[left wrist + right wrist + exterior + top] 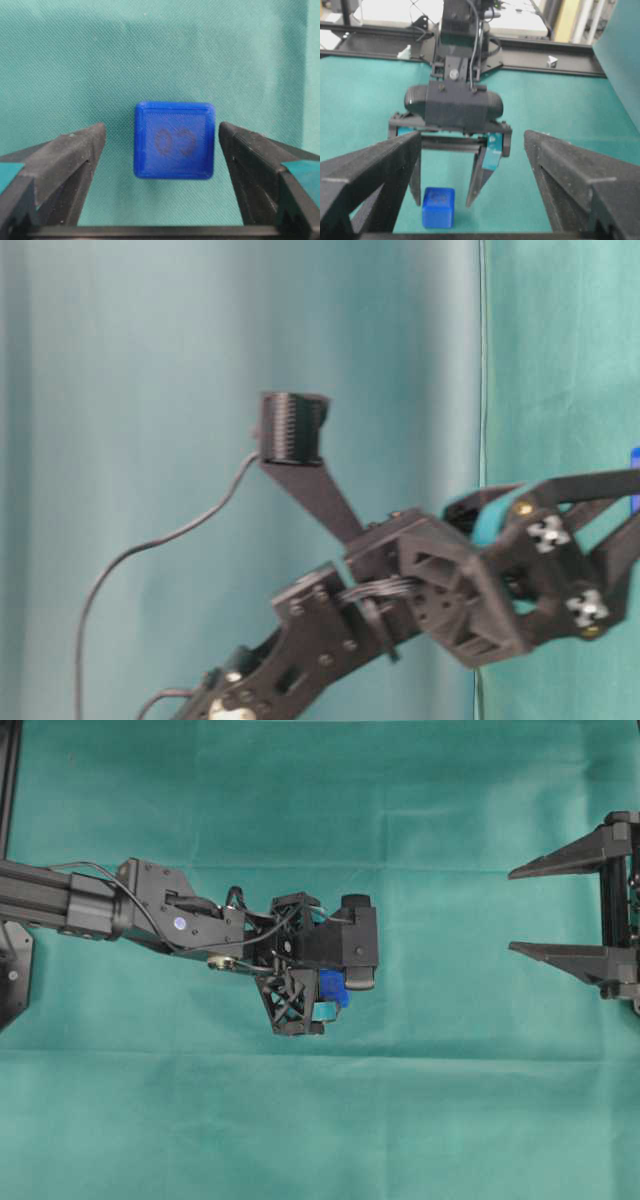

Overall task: Handover the blue block to the right arm after grasping it with the left arm, then place it in the designated position.
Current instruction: 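Close the left gripper on the blue cube and lift it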

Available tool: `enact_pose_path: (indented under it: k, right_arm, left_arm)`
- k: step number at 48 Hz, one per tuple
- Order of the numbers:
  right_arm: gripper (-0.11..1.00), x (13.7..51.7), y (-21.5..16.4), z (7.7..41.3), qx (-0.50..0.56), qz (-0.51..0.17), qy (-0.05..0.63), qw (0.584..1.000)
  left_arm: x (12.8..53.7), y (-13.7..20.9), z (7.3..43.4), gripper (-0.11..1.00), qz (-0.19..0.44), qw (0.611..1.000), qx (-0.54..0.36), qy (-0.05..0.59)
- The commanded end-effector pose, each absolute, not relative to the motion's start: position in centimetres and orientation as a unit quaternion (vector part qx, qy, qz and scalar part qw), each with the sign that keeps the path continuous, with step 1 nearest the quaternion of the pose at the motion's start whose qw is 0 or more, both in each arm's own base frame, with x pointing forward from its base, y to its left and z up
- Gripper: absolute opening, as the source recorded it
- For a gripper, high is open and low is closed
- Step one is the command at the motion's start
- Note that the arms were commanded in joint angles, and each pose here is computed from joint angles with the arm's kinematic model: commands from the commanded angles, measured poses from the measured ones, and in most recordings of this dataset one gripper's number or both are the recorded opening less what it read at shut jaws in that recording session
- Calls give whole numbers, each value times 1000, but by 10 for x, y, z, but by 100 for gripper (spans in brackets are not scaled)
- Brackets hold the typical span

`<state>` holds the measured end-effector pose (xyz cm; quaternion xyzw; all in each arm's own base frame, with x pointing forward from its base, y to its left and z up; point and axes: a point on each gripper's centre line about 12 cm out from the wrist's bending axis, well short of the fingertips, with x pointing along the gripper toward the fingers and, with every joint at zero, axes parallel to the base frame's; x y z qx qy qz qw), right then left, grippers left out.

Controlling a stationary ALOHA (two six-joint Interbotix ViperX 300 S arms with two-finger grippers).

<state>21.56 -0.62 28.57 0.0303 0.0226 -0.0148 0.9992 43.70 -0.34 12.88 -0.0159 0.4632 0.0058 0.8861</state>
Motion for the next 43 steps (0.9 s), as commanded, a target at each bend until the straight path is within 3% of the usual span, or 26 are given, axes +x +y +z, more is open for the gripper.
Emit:
enact_pose_path:
  k: [1,24,26,35,43]
  right_arm:
    - [94,218,-7,295,29,-15,12,999]
    - [94,219,-7,295,29,-15,13,999]
    - [94,218,-7,294,29,-15,14,999]
    - [94,218,-7,294,29,-16,14,999]
    - [94,218,-7,294,29,-15,14,999]
  left_arm:
    - [441,-3,132,100,5,892,-15,451]
    - [443,-3,122,97,6,888,-15,459]
    - [443,-3,122,93,5,888,-15,459]
    - [441,-3,122,46,5,887,-13,462]
    - [441,-3,122,47,5,887,-13,461]
